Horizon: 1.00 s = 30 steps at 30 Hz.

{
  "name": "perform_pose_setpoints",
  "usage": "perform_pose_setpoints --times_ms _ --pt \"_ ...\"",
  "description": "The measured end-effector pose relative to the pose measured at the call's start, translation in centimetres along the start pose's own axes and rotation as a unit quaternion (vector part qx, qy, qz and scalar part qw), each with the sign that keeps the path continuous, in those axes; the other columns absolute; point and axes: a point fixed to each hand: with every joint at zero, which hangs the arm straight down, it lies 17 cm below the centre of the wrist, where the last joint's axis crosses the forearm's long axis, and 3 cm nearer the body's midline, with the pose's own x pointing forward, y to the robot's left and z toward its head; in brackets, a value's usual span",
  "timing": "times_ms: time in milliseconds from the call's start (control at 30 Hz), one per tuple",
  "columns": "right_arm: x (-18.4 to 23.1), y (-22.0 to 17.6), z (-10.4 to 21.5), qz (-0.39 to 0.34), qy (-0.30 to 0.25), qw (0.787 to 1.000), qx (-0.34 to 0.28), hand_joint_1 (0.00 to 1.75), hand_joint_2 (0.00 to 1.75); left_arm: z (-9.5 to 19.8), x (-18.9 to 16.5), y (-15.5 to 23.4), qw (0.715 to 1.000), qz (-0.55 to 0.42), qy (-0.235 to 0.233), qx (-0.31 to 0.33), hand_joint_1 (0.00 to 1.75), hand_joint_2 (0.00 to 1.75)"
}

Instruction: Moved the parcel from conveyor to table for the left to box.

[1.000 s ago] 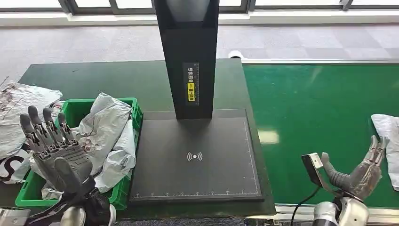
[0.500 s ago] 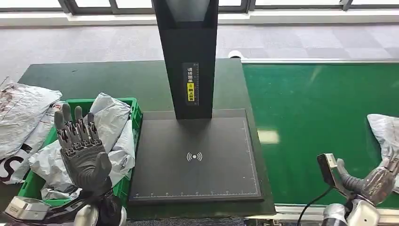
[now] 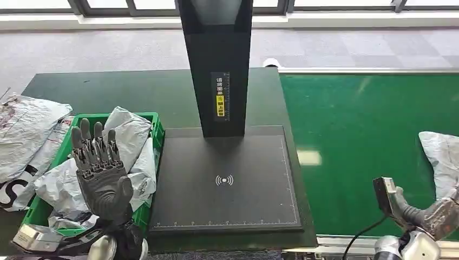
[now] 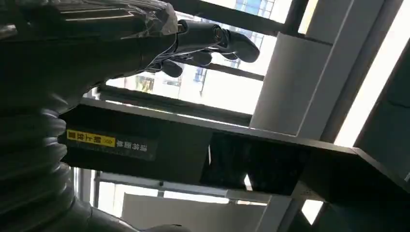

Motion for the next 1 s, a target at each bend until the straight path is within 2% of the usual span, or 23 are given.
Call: perform_pose_setpoints --times_ms 233,333,400,567,1000 --pt "-5.8 2.1 -2.0 0.023 0.084 0.995 0.041 0.00 1.75 0.6 -0.6 -2.0 1.000 0.017 0.012 -0.023 0.00 1.75" --pt "-9.3 3.4 -2.4 0.031 0.153 0.985 0.076 0.00 1.75 1.1 -0.8 -2.9 0.999 0.021 0.019 -0.033 0.00 1.75" --pt "-10.7 3.8 -2.7 0.035 0.169 0.981 0.090 0.00 1.75 1.5 -0.9 -3.3 0.999 0.025 0.024 -0.036 0.00 1.75" --pt "-11.9 4.4 -2.9 0.038 0.181 0.977 0.110 0.00 1.75 1.8 -1.0 -3.7 0.998 0.029 0.028 -0.040 0.00 1.75" --pt "-12.1 5.3 -2.6 0.037 0.186 0.973 0.131 0.00 1.75 2.0 -1.0 -3.9 0.998 0.031 0.030 -0.041 0.00 1.75"
